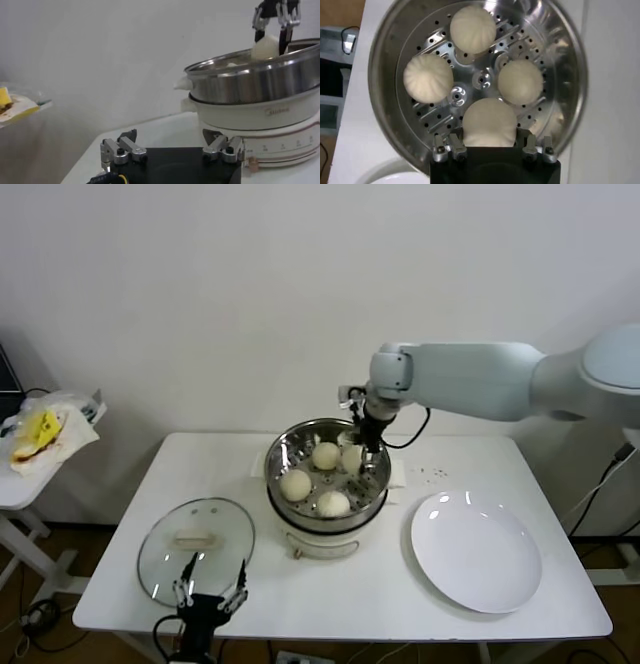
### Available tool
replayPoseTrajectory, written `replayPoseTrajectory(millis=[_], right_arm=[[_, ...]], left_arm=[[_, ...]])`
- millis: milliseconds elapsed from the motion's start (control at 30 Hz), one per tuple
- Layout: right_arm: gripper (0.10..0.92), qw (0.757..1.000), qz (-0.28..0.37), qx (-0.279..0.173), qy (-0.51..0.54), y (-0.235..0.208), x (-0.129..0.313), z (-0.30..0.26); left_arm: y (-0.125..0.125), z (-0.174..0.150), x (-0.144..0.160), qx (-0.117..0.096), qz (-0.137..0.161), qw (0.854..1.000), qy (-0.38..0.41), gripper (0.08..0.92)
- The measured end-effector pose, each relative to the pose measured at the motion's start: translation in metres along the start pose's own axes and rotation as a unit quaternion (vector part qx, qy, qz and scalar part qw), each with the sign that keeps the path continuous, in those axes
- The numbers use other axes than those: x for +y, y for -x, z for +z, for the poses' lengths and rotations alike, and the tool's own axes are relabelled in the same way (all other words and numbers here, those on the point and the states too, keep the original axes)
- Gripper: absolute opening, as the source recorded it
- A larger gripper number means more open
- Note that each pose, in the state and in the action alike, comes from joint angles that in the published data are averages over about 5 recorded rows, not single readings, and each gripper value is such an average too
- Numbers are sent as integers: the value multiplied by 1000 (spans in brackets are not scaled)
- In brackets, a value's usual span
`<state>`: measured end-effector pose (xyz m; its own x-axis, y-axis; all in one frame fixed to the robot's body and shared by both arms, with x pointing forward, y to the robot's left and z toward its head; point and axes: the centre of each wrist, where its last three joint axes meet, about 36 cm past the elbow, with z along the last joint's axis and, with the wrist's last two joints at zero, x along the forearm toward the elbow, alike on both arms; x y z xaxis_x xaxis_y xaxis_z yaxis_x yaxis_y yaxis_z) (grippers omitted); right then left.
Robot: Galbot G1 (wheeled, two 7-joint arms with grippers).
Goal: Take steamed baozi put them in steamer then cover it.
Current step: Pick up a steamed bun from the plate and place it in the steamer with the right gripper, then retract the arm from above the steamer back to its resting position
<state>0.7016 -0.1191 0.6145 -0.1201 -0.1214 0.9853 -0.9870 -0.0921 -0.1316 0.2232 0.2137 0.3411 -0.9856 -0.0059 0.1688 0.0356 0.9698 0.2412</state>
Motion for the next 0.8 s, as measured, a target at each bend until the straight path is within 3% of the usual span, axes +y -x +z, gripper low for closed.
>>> replayPoseTrajectory(millis=[200,433,800], right_arm=[[688,1000,-6,9,-2,23,-1,-4],[812,1000,-5,13,-2,28,-3,-4],[823,1000,8,-4,-5,-5,-5,3]], left_arm=[[3,1,1,0,0,1000,0,823],[5,1,2,0,0,1000,2,823],[5,2,5,1,-4,1000,5,823]])
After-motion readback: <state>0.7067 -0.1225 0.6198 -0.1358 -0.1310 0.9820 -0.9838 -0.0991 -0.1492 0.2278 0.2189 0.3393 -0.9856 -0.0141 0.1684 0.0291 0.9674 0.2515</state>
